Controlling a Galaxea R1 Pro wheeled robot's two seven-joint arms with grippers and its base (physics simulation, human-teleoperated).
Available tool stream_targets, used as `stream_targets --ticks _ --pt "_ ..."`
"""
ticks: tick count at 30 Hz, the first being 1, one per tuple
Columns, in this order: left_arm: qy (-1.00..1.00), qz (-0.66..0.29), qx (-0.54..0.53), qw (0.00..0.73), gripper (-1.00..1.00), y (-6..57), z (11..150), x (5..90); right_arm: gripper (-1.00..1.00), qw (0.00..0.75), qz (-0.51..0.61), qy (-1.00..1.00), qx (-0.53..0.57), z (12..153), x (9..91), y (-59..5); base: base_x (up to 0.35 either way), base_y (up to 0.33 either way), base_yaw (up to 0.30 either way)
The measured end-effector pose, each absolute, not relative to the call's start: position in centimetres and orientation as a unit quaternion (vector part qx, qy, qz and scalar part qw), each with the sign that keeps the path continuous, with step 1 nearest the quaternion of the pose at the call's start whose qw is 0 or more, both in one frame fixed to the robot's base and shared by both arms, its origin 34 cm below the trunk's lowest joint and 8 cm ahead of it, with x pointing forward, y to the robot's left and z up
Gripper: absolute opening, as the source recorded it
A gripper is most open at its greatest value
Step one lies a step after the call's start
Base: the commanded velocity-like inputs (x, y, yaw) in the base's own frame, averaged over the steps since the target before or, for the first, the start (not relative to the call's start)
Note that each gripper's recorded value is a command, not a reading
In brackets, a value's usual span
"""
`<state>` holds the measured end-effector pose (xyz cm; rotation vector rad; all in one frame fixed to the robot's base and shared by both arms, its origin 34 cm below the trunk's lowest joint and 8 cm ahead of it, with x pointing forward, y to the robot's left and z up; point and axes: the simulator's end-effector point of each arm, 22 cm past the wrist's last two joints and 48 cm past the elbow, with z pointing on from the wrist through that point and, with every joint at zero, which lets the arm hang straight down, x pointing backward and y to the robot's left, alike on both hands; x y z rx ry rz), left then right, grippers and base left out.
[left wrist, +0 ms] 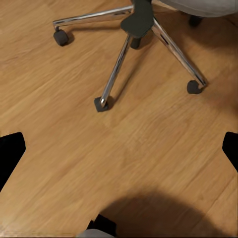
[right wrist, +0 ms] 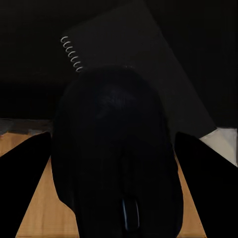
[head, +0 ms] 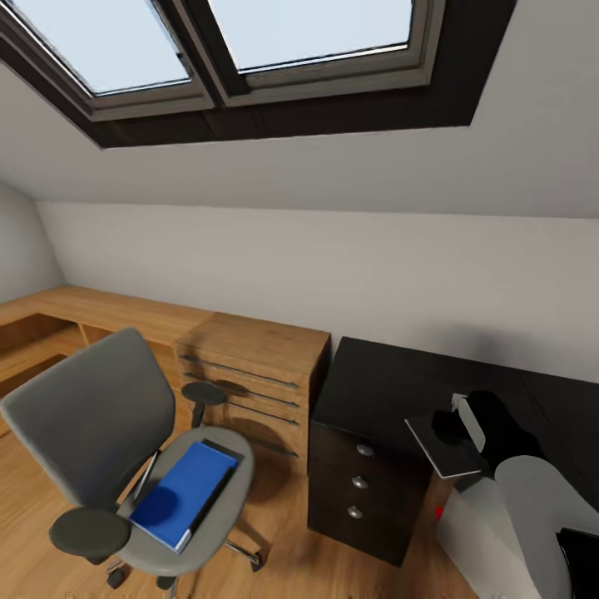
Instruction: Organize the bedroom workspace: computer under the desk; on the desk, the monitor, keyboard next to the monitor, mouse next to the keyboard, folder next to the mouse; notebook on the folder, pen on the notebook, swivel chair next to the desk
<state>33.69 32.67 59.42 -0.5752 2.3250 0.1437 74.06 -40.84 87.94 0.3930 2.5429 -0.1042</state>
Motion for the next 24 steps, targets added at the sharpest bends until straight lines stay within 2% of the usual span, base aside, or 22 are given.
stream_targets --ticks 3,7,24 --pt "0.903 0.056 -0.223 0.363 1.0 32.68 59.8 33.64 -1.0 0.279 -0.039 0.948 0.147 88.27 73.97 -40.88 -0.313 0.0 -0.005" --pt "0.903 0.056 -0.223 0.363 1.0 32.71 59.96 33.64 -1.0 0.279 -0.04 0.948 0.148 88.46 73.93 -40.99 -0.186 0.0 -0.194" --pt "0.905 0.054 -0.22 0.36 1.0 32.53 59.84 33.41 -1.0 0.279 -0.042 0.948 0.149 88.44 73.82 -41.22 -0.014 0.0 -0.254"
